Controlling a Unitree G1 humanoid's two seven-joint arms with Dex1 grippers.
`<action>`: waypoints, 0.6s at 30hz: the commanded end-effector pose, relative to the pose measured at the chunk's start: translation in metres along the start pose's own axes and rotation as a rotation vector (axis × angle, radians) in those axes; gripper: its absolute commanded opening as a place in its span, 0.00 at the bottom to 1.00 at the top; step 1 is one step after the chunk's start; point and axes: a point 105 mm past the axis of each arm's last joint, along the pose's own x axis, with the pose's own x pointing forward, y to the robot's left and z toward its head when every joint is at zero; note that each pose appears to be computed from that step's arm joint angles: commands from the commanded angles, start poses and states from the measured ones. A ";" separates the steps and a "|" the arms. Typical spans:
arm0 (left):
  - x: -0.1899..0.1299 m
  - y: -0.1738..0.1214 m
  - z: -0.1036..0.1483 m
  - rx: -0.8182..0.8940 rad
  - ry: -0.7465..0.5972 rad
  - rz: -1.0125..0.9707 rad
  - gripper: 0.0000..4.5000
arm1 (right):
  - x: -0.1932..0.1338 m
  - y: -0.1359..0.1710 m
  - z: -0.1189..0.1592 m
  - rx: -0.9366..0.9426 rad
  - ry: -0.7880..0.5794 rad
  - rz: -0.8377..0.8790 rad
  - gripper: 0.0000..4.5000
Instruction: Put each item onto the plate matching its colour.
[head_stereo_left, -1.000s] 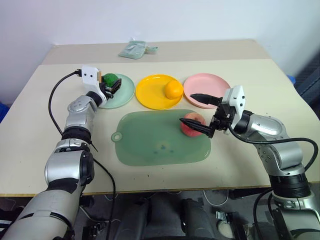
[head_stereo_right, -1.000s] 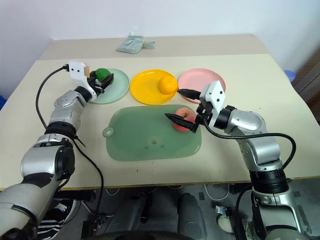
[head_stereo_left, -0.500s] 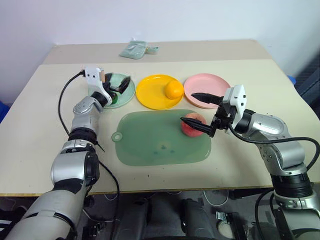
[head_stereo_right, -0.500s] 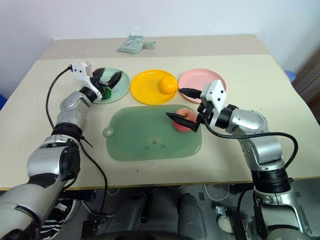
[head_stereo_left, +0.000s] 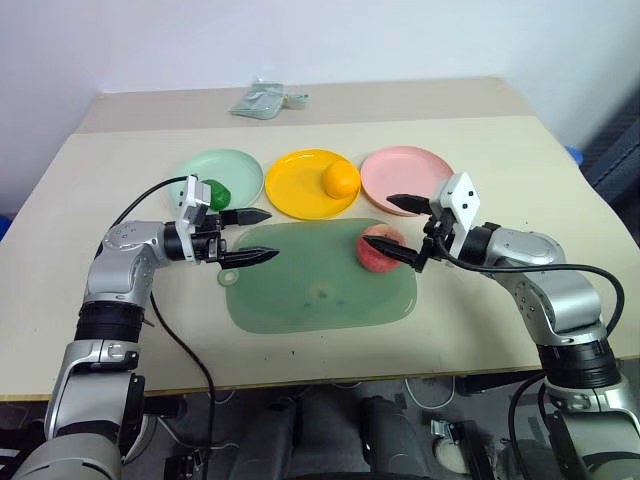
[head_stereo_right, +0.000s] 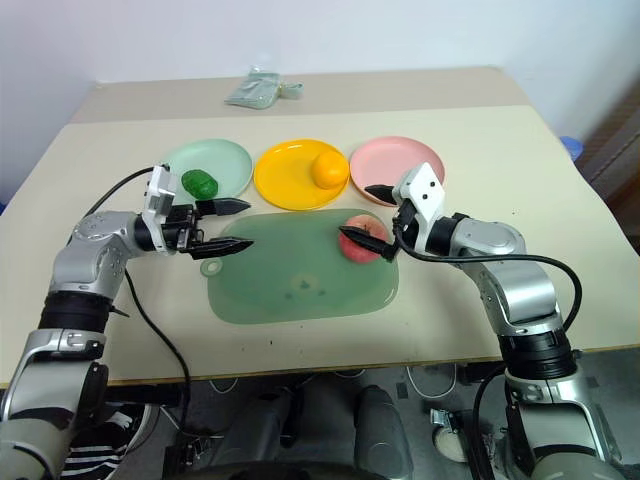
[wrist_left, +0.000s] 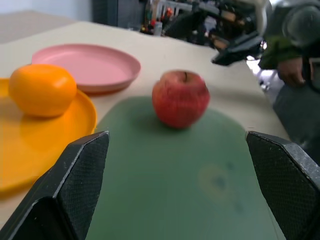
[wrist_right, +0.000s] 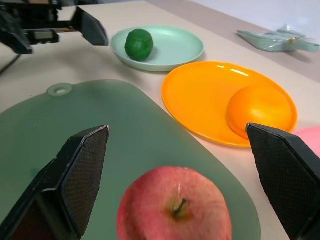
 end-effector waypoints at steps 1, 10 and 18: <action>-0.001 -0.009 0.016 0.049 -0.014 -0.015 0.99 | 0.005 0.003 -0.004 -0.021 0.024 0.011 1.00; -0.012 -0.034 0.014 0.057 -0.033 -0.002 0.99 | 0.011 -0.007 -0.023 -0.037 0.108 -0.035 1.00; -0.017 -0.038 0.017 0.043 -0.074 -0.020 0.99 | 0.009 -0.004 -0.040 -0.014 0.183 -0.003 1.00</action>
